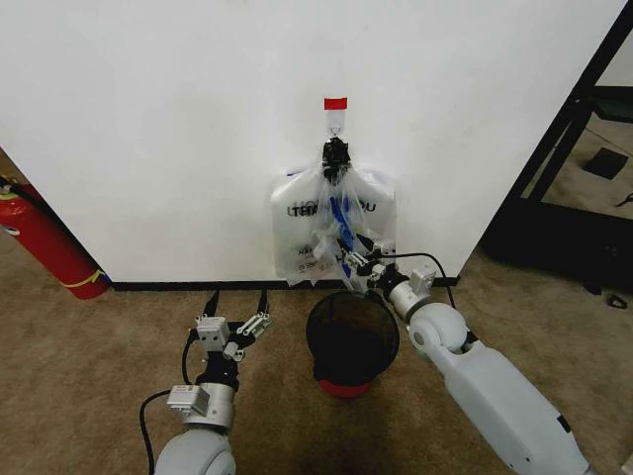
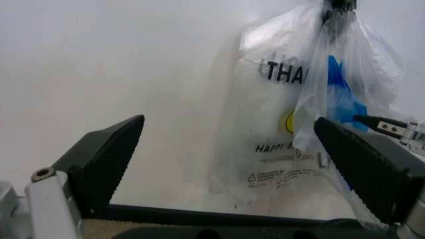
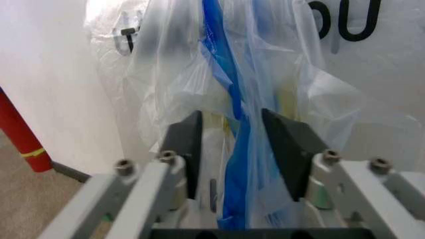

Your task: Pick up the garbage bag from the wall and place it over the trash bin.

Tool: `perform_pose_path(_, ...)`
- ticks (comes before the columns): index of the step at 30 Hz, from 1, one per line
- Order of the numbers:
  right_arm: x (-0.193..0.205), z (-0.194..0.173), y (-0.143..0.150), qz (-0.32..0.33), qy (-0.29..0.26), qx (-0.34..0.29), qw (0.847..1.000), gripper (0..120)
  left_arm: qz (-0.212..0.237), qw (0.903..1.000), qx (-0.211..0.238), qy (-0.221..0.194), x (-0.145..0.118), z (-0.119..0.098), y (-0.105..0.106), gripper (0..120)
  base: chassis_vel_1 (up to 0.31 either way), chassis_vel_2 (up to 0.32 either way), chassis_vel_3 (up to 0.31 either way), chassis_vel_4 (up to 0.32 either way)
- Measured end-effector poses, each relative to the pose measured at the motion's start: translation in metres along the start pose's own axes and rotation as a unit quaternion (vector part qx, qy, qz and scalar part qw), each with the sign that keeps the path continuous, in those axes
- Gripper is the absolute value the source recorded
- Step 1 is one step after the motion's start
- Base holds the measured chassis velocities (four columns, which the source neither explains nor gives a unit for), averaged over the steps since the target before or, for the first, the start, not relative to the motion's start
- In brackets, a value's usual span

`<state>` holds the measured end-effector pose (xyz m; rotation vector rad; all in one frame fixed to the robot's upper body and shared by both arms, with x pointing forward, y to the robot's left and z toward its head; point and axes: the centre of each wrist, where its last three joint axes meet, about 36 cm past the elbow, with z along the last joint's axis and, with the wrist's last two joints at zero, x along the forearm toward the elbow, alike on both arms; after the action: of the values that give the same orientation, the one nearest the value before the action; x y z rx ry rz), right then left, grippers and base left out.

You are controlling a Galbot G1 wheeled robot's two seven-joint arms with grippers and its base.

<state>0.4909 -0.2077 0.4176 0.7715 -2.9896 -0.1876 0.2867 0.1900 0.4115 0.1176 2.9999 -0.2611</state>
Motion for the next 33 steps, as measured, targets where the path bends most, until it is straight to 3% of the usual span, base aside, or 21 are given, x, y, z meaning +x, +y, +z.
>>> perform_pose_path(4, -0.005, 0.0, -0.002, 0.003, 0.001, -0.002, 1.0, 13, -0.001, 1.0, 0.002, -0.002, 0.0, 0.001, -0.001, 100, 0.0, 0.0, 0.0, 0.0)
perform_pose_path(6, -0.006, 0.0, -0.002, 0.002, 0.002, -0.001, 1.0, 12, -0.002, 1.0, 0.003, -0.002, 0.0, 0.001, 0.0, 100, 0.0, 0.0, 0.0, 0.0)
perform_pose_path(9, -0.01, 0.0, -0.004, 0.004, 0.005, 0.001, 1.0, 0, -0.004, 1.0, 0.001, -0.002, 0.002, 0.001, 0.002, 100, 0.0, 0.0, 0.0, 0.0)
perform_pose_path(15, -0.01, -0.005, -0.007, 0.011, 0.003, -0.009, 1.0, 0, -0.005, 1.0, -0.001, -0.004, 0.002, 0.0, 0.005, 100, 0.0, 0.0, 0.0, 0.0)
perform_pose_path(22, 0.021, -0.02, 0.0, 0.011, -0.027, -0.053, 0.998, 0, 0.006, 0.9999, 0.006, -0.007, -0.002, -0.003, -0.002, 100, 0.0, 0.0, 0.0, 0.0)
perform_pose_path(26, 0.061, -0.041, 0.008, 0.0, -0.067, -0.12, 0.99, 0, 0.026, 0.9995, 0.017, -0.002, -0.007, -0.003, -0.011, 100, 0.0, 0.0, 0.0, 0.0)
perform_pose_path(33, 0.092, -0.063, 0.002, 0.003, -0.1, -0.201, 0.974, 0, 0.055, 0.9981, 0.029, 0.0, -0.019, -0.004, -0.026, 100, 0.0, 0.0, 0.0, 0.0)
